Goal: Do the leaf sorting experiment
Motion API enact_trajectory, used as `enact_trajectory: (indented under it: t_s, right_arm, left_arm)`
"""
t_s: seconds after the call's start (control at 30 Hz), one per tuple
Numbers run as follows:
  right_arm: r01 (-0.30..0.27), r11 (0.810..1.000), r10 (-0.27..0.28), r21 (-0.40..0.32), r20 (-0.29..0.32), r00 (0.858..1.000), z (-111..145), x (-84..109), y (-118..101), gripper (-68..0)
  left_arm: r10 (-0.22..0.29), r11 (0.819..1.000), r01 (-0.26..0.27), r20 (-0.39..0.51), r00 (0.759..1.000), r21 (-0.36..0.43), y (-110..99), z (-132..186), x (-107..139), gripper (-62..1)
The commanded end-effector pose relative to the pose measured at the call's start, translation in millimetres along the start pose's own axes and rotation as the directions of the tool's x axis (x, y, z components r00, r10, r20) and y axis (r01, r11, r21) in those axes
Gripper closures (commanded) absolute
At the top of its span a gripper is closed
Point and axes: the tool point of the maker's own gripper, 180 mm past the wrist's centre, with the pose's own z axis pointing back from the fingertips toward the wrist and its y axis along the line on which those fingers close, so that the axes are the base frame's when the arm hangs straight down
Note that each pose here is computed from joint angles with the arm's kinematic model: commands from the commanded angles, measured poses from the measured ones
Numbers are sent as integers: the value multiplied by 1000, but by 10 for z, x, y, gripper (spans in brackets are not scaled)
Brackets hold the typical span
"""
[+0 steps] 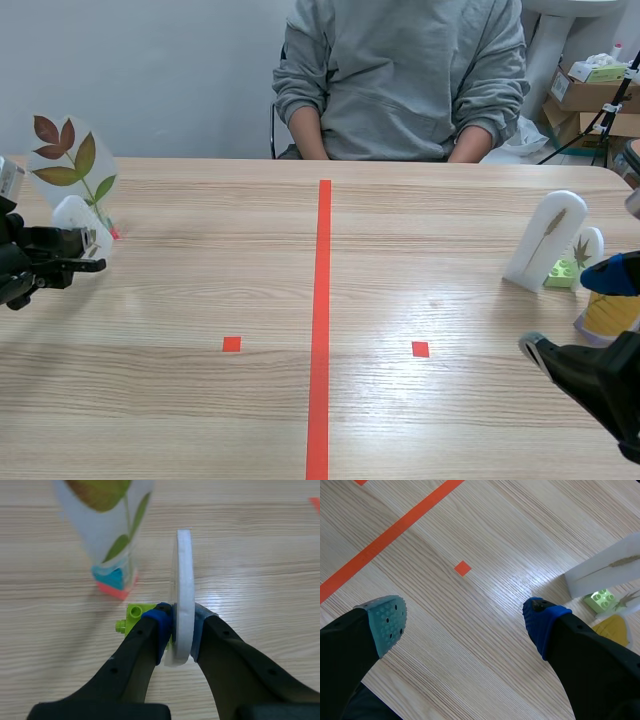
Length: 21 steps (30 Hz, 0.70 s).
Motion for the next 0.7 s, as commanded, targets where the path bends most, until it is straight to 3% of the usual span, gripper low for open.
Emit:
enact_trajectory:
  t_s: [0.0, 0.23, 0.43, 0.67]
  right_arm:
    - [-9, 1000, 9, -5, 13, 1000, 13, 32, -29, -477]
    - [-9, 1000, 9, -5, 13, 1000, 13, 32, -29, -477]
    - [-9, 1000, 9, -5, 13, 1000, 13, 32, -29, -477]
    - [-9, 1000, 9, -5, 13, 1000, 13, 32, -29, -477]
  left_arm:
    - [-16, 1000, 15, 51, 999, 8, 20, -56, 193, -44]
    - [-27, 998, 26, 18, 999, 56, 165, -142, 106, -40]
    - [-58, 997, 59, -33, 998, 51, 157, -148, -47, -40]
    - [-57, 997, 60, -56, 997, 54, 171, -140, -136, -40]
